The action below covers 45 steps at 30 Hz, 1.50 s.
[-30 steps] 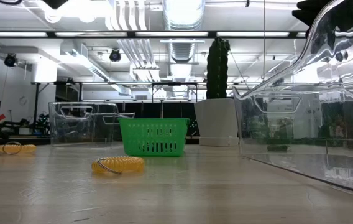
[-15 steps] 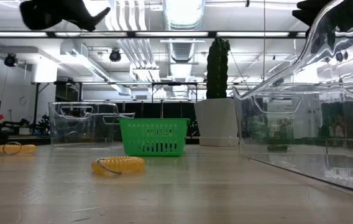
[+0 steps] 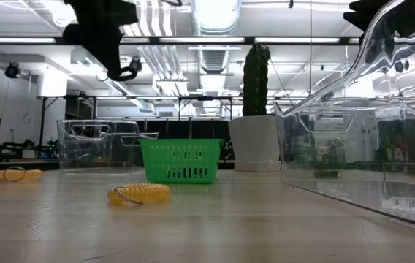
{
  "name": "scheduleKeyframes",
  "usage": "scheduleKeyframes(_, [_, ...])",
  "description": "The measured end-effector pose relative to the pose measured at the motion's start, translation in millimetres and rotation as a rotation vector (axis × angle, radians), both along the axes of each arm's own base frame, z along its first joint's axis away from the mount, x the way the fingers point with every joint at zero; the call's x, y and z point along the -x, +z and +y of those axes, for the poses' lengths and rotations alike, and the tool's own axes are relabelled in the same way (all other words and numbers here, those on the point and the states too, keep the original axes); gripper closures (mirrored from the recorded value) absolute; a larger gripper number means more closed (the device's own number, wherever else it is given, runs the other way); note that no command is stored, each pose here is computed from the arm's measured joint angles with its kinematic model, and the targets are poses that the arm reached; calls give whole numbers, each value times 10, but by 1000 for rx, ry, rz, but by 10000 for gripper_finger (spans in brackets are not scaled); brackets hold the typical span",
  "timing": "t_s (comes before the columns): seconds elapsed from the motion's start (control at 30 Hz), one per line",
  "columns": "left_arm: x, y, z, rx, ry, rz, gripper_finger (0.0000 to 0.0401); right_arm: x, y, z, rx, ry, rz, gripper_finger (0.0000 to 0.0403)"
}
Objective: Sort spring keychains
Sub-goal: Put the bottom black spring keychain into the top transparent bin
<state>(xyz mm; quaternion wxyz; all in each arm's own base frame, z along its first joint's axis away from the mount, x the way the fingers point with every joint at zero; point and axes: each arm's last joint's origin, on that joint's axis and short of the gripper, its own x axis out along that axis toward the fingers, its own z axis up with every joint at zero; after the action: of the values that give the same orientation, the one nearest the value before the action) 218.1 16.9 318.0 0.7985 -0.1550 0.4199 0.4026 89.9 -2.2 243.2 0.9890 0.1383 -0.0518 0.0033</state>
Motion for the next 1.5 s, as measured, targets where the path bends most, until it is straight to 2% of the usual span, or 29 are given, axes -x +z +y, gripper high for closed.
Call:
scheduleKeyframes(0.13, [159, 87, 366, 2, 64, 8, 400, 0, -1, 0, 1, 0, 1, 322])
scheduleKeyframes(0.27, [309, 115, 728, 68, 130, -25, 400, -1, -2, 0, 4, 0, 2, 328])
scheduleKeyframes(0.43, [345, -66, 1119, 171, 210, -142, 400, -2, -16, 0, 2, 0, 17, 334])
scheduleKeyframes(0.53, [328, -275, 1274, 212, 256, -115, 400, -2, -22, 0, -5, 0, 22, 334])
scheduleKeyframes(0.77, [261, -750, 1463, 327, 305, 26, 400, -2, -22, 0, -5, 0, 23, 325])
scheduleKeyframes(0.9, [176, -922, 1548, 362, 272, 35, 400, -2, -23, 0, -5, 0, 23, 323])
scheduleKeyframes(1.13, [80, -1093, 1694, 369, 279, 17, 391, -2, -23, 0, -8, 1, 24, 334])
scheduleKeyframes(1.5, [169, -1224, 1851, 391, 319, 66, 392, -2, -23, 0, -9, 1, 24, 323])
